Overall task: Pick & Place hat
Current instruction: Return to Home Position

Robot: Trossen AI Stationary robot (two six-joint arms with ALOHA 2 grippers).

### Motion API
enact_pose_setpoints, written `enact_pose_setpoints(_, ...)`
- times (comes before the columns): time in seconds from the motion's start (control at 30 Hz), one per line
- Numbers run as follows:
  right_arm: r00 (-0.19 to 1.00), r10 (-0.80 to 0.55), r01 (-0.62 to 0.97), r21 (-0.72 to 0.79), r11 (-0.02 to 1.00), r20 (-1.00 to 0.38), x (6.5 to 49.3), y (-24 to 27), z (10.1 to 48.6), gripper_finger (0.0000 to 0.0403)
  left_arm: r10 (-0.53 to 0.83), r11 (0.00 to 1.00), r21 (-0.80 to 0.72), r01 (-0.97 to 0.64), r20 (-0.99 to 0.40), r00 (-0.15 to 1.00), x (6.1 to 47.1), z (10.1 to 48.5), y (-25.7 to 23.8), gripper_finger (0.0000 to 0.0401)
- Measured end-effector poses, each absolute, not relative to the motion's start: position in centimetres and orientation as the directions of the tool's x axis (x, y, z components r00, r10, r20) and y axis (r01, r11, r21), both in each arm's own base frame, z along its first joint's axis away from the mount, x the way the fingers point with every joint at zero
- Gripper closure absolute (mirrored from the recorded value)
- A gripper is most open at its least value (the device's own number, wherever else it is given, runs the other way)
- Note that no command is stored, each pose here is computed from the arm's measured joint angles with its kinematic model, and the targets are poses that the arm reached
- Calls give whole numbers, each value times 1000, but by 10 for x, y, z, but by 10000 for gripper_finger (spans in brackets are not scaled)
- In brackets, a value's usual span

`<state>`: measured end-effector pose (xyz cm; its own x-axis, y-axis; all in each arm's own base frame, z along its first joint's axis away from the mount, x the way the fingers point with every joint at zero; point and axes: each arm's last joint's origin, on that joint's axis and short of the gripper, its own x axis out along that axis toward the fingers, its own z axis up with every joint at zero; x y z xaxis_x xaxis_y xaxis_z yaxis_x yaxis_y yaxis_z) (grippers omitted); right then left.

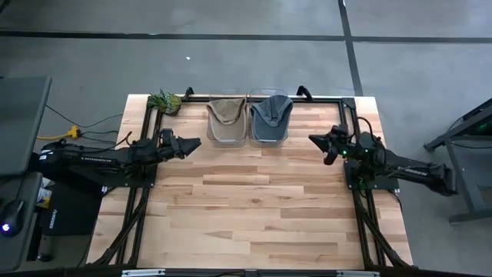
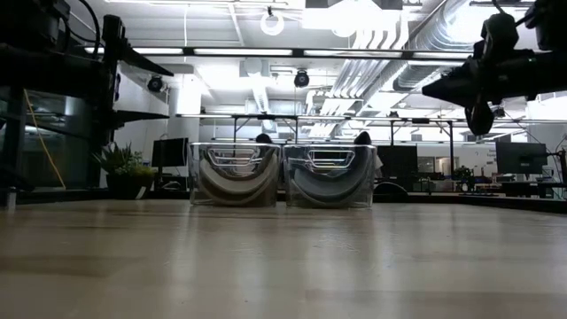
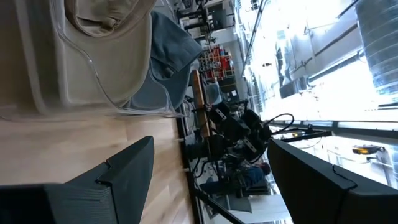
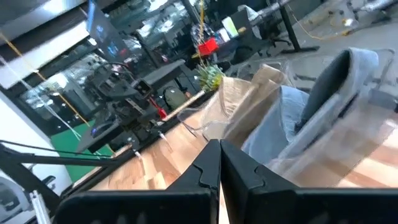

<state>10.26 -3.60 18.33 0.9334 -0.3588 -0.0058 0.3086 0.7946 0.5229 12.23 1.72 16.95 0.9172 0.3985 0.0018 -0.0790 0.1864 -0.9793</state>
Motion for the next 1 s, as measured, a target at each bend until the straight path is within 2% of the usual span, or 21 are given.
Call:
enact_pose_setpoints(0.23, 933, -354, 285, 480, 830, 58, 93, -33, 187, 403, 413, 215, -973, -86, 11, 911, 123, 173, 18, 110)
enact_pose_setpoints(0.5, 945, -323, 271, 455, 848, 40, 88, -30, 186, 403, 455, 415, -902, -118, 93, 886, 123, 190, 19, 110)
enact_pose_setpoints(0.67, 950, -311, 264, 429, 864, 40, 88, -29, 186, 403, 399, 592, -794, -138, 139, 906, 123, 195, 17, 110)
enact_pose_setpoints(0.8, 950, -312, 275, 387, 880, 33, 88, -30, 186, 403, 405, 600, -787, -145, 142, 903, 123, 195, 17, 110)
enact_pose_setpoints(1.0, 949, -315, 289, 316, 904, 34, 88, -30, 186, 402, 301, 639, -757, -138, 81, 950, 125, 189, 14, 110)
